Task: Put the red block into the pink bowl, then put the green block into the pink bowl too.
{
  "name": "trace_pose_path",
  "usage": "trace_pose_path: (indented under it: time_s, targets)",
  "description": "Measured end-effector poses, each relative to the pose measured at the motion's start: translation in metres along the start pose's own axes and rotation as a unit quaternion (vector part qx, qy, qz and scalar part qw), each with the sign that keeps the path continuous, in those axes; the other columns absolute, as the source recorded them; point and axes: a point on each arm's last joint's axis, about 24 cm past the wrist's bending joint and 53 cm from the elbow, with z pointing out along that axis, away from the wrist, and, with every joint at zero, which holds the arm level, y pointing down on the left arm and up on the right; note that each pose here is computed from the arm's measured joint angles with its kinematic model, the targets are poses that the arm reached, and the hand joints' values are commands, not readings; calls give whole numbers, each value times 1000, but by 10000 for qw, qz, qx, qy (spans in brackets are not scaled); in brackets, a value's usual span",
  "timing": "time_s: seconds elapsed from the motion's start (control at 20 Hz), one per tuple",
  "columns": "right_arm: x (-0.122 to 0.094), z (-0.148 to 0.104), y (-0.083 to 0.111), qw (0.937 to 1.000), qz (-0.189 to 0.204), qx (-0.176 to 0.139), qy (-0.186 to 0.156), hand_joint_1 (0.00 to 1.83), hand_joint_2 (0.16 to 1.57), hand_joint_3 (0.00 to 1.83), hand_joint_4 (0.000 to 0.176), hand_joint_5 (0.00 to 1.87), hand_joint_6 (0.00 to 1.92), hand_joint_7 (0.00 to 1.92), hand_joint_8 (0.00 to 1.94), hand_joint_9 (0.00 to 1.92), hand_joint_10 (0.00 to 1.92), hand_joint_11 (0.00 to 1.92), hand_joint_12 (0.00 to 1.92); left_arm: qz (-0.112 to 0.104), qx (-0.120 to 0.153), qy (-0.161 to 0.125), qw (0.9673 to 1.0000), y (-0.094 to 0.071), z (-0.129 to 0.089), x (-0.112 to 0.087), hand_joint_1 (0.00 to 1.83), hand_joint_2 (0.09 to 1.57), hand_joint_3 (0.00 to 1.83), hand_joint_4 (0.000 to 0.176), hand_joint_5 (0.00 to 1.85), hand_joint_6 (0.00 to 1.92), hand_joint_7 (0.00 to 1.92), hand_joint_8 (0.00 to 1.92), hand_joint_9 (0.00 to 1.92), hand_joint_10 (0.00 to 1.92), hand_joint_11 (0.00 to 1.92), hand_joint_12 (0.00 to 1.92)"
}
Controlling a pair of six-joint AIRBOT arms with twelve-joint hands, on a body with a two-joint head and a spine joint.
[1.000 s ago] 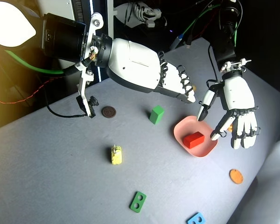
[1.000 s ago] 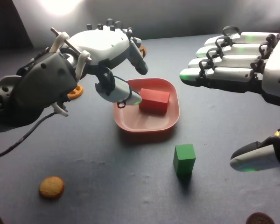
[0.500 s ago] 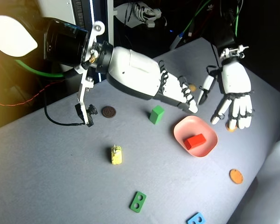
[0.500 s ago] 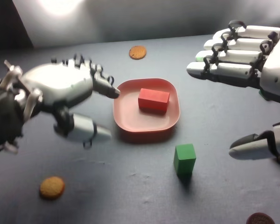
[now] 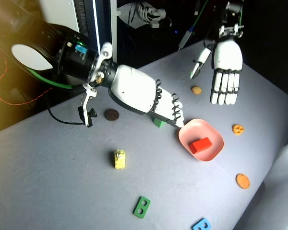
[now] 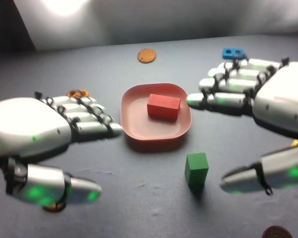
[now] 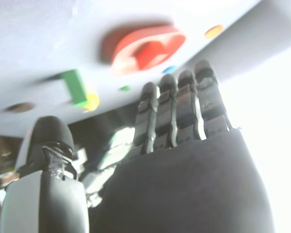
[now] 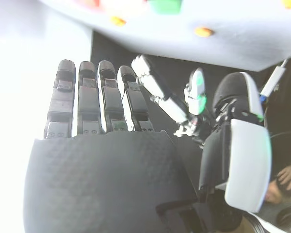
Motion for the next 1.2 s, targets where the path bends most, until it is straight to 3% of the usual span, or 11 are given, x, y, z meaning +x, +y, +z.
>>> trace_pose_path:
  time_s: [0.1, 0.2, 0.35, 0.5, 0.6, 0.7, 0.75, 0.9, 1.1, 1.15, 1.2]
  targets:
    - [9, 4, -3, 9998, 191, 76, 47, 583, 769, 0, 159, 362, 16, 0, 0, 0, 0, 0, 0, 88, 248, 138, 9996, -14, -6, 6, 21, 1295, 18, 0, 178, 4, 126, 2, 22, 4, 3, 1]
    - [28, 7, 0, 9994, 214, 47, 252, 811, 752, 0, 162, 552, 34, 0, 0, 0, 0, 0, 0, 174, 355, 343, 9986, -21, -10, 15, 0, 1315, 7, 0, 228, 11, 176, 10, 76, 12, 0, 0]
    - [36, 13, 7, 9994, 250, 4, 250, 928, 727, 0, 168, 728, 22, 9, 1, 0, 0, 0, 0, 197, 518, 572, 9968, -32, -10, 29, 3, 1332, 4, 0, 276, 4, 220, 3, 111, 5, 20, 18]
    - [36, 20, 12, 9996, 274, -7, 116, 1041, 761, 11, 131, 881, 12, 78, 1, 0, 0, 0, 0, 227, 540, 576, 9966, -33, -10, 29, 0, 1329, 1, 0, 238, 2, 184, 1, 76, 2, 5, 4]
    - [40, 23, 14, 9993, 348, 0, 117, 1061, 764, 10, 127, 881, 9, 75, 0, 0, 0, 0, 0, 296, 574, 563, 9963, -34, -10, 29, 0, 1329, 0, 0, 303, 9, 247, 8, 138, 11, 31, 20]
    - [36, 26, 16, 9988, 488, 11, 48, 1038, 765, 9, 139, 880, 7, 60, 0, 0, 0, 0, 0, 355, 636, 515, 9960, -35, -11, 25, 0, 1327, 0, 0, 297, 3, 238, 2, 122, 3, 22, 19]
    - [27, 28, 15, 9978, 661, 67, -73, 1033, 770, 9, 129, 874, 4, 71, 4, 0, 0, 0, 0, 381, 638, 498, 9960, -34, -11, 24, 0, 1324, 0, 0, 293, 1, 237, 1, 119, 1, 24, 21]
    - [5, 31, -2, 9918, 1149, 365, -433, 1002, 775, 9, 126, 876, 3, 111, 15, 0, 0, 0, 0, 460, 693, 513, 9952, -35, -12, 24, 15, 1362, 3, 0, 333, 5, 270, 11, 156, 2, 7, 159]
    - [6, 35, -23, 9807, 1755, 697, -497, 923, 798, 13, 139, 849, 0, 87, 9, 0, 0, 0, 0, 479, 670, 492, 9954, -32, -12, 21, 0, 1363, 0, 0, 351, 4, 299, 5, 171, 3, 0, 181]
    - [7, 37, -29, 9776, 1893, 774, -503, 928, 798, 12, 127, 803, 0, 89, 9, 0, 0, 0, 0, 489, 688, 495, 9952, -33, -12, 22, 0, 1359, 0, 0, 379, 2, 328, 1, 200, 2, 0, 280]
    - [7, 39, -32, 9769, 1915, 799, -502, 905, 797, 10, 133, 776, 0, 85, 6, 0, 0, 0, 0, 493, 701, 496, 9951, -34, -12, 22, 0, 1365, 2, 0, 360, 0, 305, 1, 182, 0, 0, 254]
